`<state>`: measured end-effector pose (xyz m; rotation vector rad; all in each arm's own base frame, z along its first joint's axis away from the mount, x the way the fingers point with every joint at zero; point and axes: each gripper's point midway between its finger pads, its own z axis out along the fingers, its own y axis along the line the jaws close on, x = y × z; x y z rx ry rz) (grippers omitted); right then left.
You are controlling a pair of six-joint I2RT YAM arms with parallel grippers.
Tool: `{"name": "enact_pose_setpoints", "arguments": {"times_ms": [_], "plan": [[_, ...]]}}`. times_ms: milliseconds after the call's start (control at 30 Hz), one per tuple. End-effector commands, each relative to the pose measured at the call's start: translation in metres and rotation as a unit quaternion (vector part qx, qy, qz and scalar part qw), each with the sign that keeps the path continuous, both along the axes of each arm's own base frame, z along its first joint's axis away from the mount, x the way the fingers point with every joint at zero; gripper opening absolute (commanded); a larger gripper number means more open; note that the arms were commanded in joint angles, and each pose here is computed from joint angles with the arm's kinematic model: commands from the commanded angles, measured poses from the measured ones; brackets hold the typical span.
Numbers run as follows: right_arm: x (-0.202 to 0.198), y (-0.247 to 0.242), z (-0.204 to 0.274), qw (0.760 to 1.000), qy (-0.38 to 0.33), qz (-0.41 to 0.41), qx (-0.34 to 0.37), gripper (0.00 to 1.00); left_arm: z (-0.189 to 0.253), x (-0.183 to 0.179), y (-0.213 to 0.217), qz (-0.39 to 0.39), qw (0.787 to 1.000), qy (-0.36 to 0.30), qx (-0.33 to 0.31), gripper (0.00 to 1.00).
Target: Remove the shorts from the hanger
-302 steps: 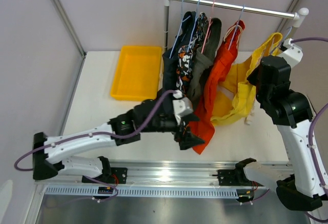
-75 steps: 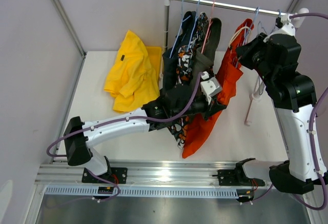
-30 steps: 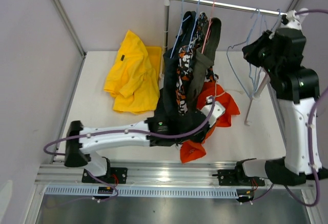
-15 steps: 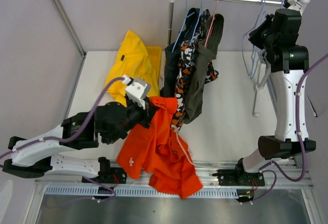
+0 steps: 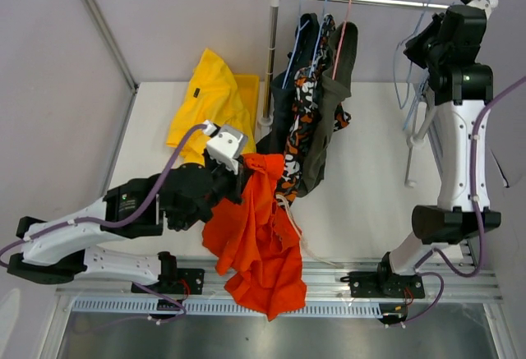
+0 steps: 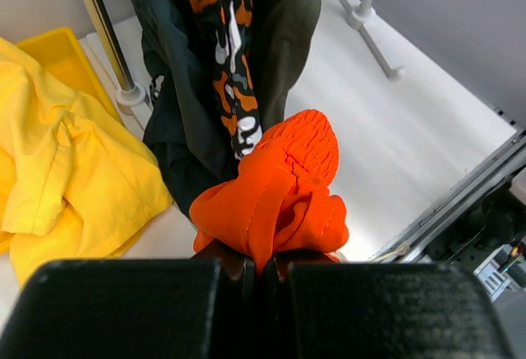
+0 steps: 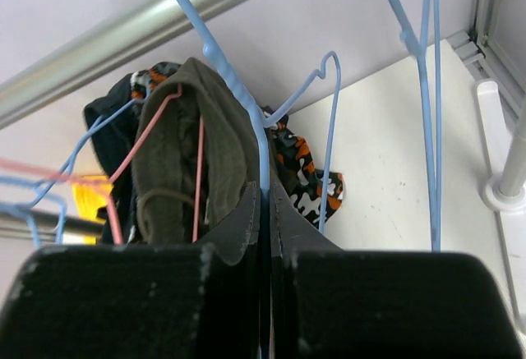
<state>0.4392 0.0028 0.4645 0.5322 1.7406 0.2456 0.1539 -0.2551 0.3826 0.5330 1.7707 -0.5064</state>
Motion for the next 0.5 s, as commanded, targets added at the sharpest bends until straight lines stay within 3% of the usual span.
{"name": "enact_pose_setpoints", "arguments": {"times_ms": [0, 200, 367, 400, 433, 467], "plan": [[0.033, -0.011, -0.004, 1.0, -0.006, -0.004, 0.007, 0.0, 0.036, 0.004, 0.023, 0.023, 0.998, -0.022, -0.047, 0.0], [0.039, -0.014, -0.032, 1.0, 0.011, -0.006, 0.027, 0.0, 0.036, 0.009, 0.028, 0.042, 0.998, -0.031, -0.042, 0.0], [0.003, -0.011, -0.028, 0.999, -0.006, -0.004, 0.033, 0.01, 0.084, 0.035, 0.059, 0.085, 0.992, -0.061, -0.071, 0.0], [-0.003, -0.01, -0.029, 0.999, -0.007, -0.002, 0.032, 0.09, 0.091, 0.04, 0.064, 0.092, 0.991, -0.069, -0.071, 0.0], [-0.014, -0.009, -0.029, 0.999, -0.009, 0.0, 0.032, 0.43, 0.114, 0.05, 0.078, 0.111, 0.987, -0.092, -0.074, 0.0], [-0.019, -0.008, -0.029, 0.999, -0.01, 0.002, 0.032, 0.6, 0.121, 0.057, 0.083, 0.123, 0.985, -0.103, -0.068, 0.0]]}}
